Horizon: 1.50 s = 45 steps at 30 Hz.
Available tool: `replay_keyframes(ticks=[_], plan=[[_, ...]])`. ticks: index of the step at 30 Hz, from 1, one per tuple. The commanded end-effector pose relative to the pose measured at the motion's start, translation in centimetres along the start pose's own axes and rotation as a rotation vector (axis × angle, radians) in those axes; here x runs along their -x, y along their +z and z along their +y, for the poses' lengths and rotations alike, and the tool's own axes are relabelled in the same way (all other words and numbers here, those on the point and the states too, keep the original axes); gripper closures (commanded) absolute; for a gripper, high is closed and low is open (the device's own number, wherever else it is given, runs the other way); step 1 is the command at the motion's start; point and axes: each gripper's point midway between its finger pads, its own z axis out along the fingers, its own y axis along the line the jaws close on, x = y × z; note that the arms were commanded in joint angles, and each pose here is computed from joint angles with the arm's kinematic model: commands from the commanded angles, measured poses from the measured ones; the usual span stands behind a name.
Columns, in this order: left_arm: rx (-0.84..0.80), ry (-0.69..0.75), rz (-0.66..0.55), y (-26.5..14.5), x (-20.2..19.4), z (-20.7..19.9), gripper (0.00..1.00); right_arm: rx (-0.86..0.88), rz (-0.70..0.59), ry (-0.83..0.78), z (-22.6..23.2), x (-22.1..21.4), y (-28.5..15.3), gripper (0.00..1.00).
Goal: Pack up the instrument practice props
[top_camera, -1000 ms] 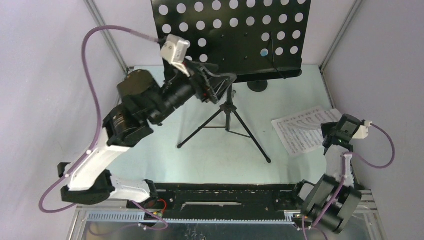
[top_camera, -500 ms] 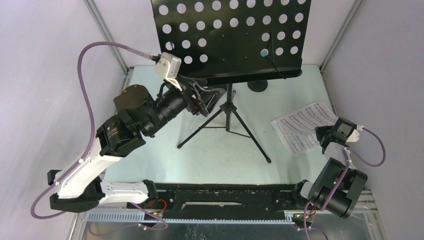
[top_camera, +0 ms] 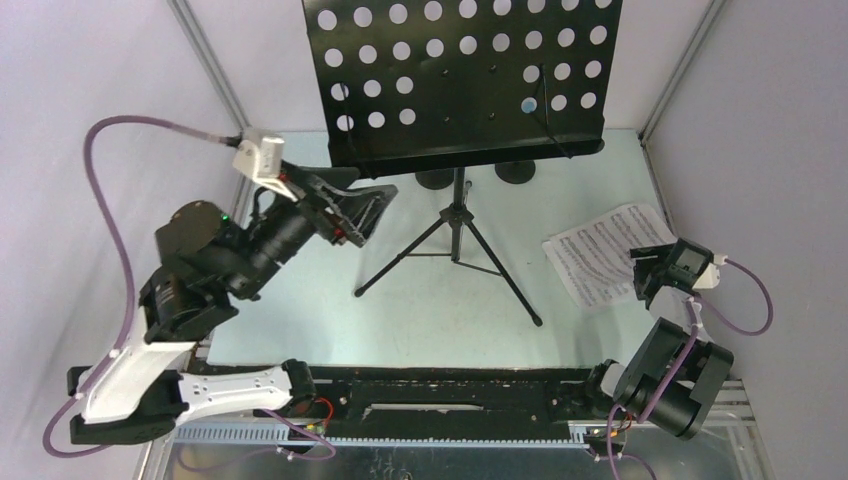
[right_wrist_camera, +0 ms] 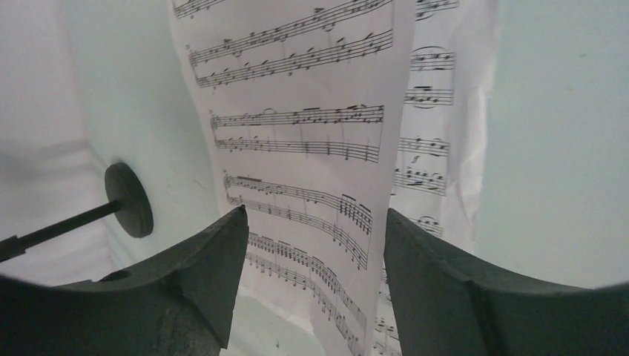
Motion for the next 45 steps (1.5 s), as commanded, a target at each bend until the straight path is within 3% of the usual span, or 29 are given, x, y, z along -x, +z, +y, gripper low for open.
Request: replay_keyframes(ticks=[1, 11, 14, 18, 25, 31, 38, 45], plan=[[0.08, 0.013, -0.014, -2.2, -0.2, 2.4, 0.14, -0.052, -0.038, -0.016, -1.6, 1.0, -0.9, 0.25], [0.22, -0.081, 0.04, -8.6, -6.5, 8.3, 0.1, -0.004, -0.087, -0.063, -1.6, 2.7, -4.8, 0.13], [0.282, -0.094, 0.089, -9.7, -9.5, 10.1, 0.1, 0.087, -0.115, -0.09, 0.2, 3.1, -6.8, 0.13], [0.315, -0.094, 0.167, -9.7, -13.6, 11.1, 0.08, 0.364, -0.091, -0.225, 5.7, 2.0, -10.7, 0.17], [0.365, -0.095, 0.18, -8.1, -17.5, 12.1, 0.0, 0.651, 0.037, -0.582, 12.9, -5.1, -16.9, 0.17], [0.339, -0.099, 0.194, -5.5, -19.9, 11.9, 0.0, 0.963, 0.179, -0.795, 15.5, -13.2, -22.4, 0.17], [0.321, -0.067, 0.151, -1.6, -20.0, 12.3, 0.0, 1.135, 0.264, -0.837, 14.0, -18.8, -26.5, 0.17], [0.24, -0.03, 0.119, 1.9, -19.9, 12.6, 0.05, 1.135, 0.357, -0.805, 11.3, -22.4, -27.5, 0.25]])
